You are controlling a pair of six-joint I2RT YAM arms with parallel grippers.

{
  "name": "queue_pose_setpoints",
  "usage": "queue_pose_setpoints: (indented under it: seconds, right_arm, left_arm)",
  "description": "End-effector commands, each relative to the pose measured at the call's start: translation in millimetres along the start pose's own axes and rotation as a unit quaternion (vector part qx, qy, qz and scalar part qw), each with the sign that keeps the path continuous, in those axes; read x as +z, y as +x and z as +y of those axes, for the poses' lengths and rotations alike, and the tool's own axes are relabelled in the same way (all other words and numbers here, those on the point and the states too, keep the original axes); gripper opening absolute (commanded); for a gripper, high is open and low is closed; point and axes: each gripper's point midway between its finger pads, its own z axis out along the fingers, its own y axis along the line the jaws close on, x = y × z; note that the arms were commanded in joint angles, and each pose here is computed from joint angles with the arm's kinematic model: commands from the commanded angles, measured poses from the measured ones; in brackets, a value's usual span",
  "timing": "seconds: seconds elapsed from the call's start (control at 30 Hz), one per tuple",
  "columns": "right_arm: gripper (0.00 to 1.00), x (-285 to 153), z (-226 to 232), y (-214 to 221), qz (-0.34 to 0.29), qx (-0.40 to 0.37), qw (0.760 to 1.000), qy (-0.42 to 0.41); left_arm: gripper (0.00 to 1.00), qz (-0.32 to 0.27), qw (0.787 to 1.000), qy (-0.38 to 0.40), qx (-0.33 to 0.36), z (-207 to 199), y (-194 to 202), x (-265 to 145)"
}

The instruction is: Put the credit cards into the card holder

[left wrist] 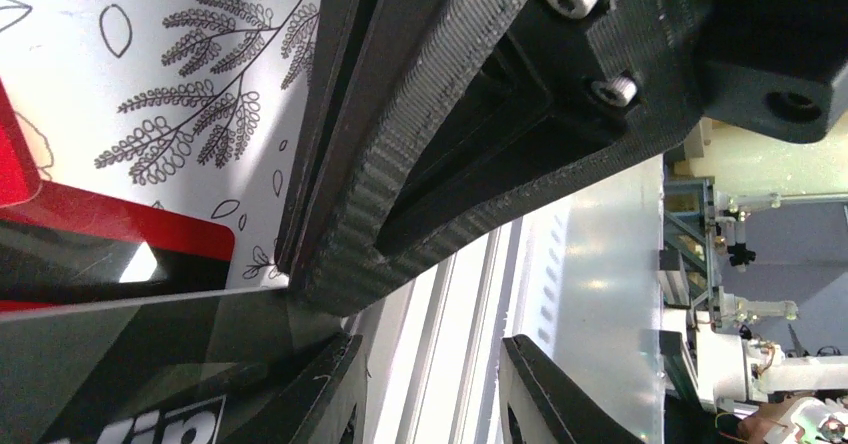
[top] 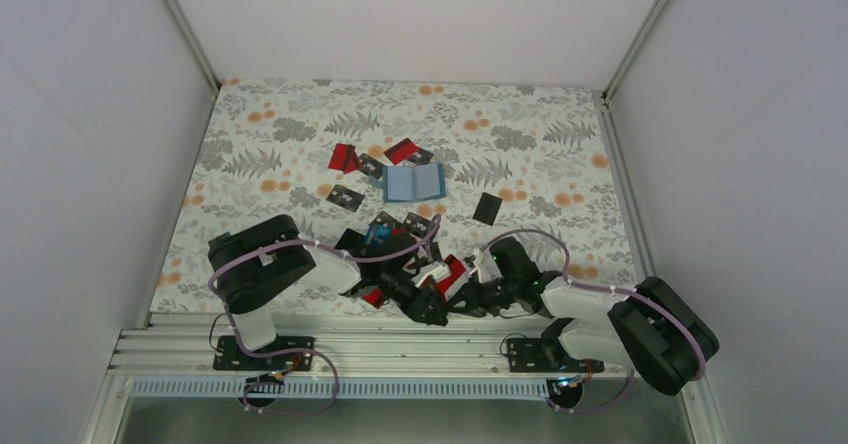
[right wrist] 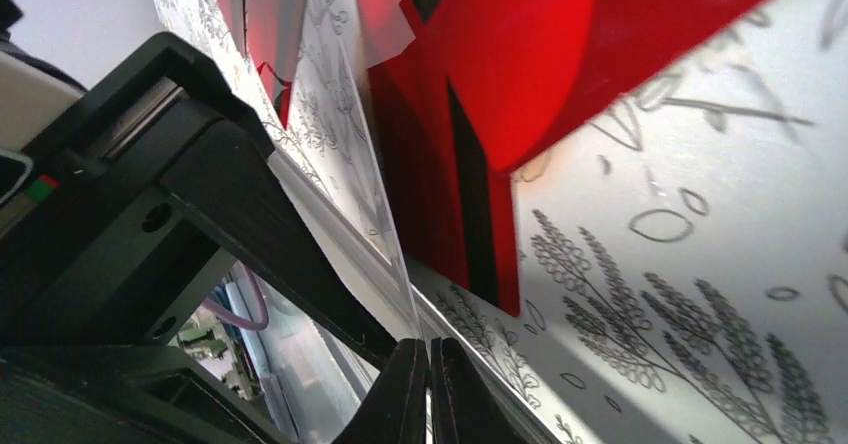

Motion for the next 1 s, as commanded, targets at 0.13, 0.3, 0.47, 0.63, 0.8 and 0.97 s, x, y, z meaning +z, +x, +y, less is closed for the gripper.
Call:
queue_pose_setpoints:
  seconds: [0.13, 0.3, 0.47, 0.63, 0.8, 0.97]
  right_arm:
    - [0.04, -3, 27, -13, 0.009, -0.076, 0.997, -0.016]
    - [0.04, -7, 32, -21, 0.009, -0.058, 0.998, -0.037]
    - [0.04, -18, 43, -31, 0.016, -0.054, 0.995, -0.082]
    - [0.04, -35, 67, -44, 0.016, -0.068, 0.990, -0.121]
    - [0.04, -54, 82, -64, 0.004, -0.072, 0.987, -0.145]
    - [0.04, -74, 94, -93, -0.020, -0.071, 0.983, -0.167]
  left_arm:
    - [0.34, -0.031, 0.999, 0.019, 0.040, -21, -23, -15]
    - [0.34, -0.080, 0.995, -0.038, 0.045, -34, -59, -50]
    - [0.34, -0.141, 0.985, -0.093, 0.024, -28, -84, -93]
    - [0.34, -0.204, 0.969, -0.139, 0.015, -30, -105, -138]
    - [0.34, -0.261, 0.948, -0.181, -0.001, -23, -120, -176]
    - [0.37, -0.321, 0.926, -0.200, -0.017, -17, -132, -213]
